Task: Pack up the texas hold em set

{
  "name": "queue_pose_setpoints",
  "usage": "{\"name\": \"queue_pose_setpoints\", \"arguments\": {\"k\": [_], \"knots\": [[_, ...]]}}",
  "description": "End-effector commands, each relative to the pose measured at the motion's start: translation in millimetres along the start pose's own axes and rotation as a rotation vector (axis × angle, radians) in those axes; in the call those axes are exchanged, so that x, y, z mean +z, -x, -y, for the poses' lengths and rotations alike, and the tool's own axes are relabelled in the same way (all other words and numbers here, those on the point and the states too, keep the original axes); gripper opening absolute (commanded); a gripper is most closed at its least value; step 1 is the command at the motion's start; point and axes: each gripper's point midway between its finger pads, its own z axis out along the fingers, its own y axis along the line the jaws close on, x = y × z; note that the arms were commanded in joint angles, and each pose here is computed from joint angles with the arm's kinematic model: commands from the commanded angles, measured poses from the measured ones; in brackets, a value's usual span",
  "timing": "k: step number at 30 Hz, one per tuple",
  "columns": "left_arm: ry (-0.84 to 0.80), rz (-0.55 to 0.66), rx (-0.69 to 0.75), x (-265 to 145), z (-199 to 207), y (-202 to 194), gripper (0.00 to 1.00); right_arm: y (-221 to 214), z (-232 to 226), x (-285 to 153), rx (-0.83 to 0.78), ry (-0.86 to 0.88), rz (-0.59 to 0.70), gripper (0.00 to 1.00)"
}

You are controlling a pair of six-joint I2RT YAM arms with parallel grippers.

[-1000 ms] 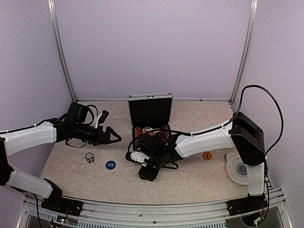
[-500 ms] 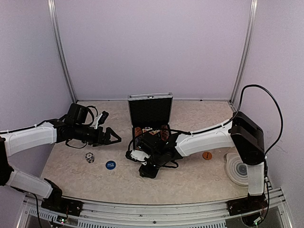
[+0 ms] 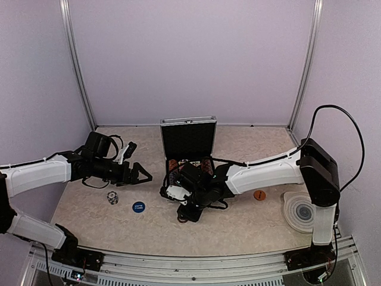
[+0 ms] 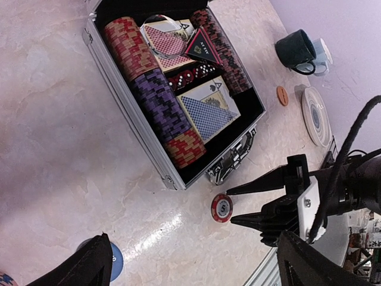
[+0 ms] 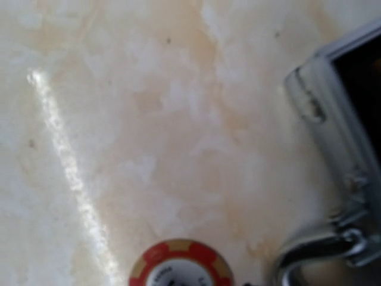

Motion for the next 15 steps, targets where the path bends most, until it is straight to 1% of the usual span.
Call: {"name": "queue_pose_setpoints", "arguments": {"k": [1, 5, 6, 10, 12, 15], "knots": [[-0.005, 0.01, 0.013, -2, 4, -1, 0.95, 7, 4, -17, -0.002, -0.023, 0.029, 0.36], [-0.007, 0.005, 0.016, 0, 4, -3, 0.95, 6, 2, -18, -0.003, -0.019, 0.026, 0.38], [-0.005, 0.004, 0.015, 0, 4, -3, 0.95, 4, 2, -17, -0.004, -0.017, 0.019, 0.39], [-0.006, 0.007, 0.015, 0, 4, -2, 0.95, -8, -1, -8, -0.001, -0.002, -0.024, 0.54], [-0.005, 0.006, 0.015, 1, 3, -2, 0.95, -12, -2, -4, -0.001, 0.008, -0.036, 0.58], [-0.005, 0.002, 0.014, 2, 3, -4, 0.95, -15, -3, 1, 0.0, 0.015, -0.044, 0.61]]}}
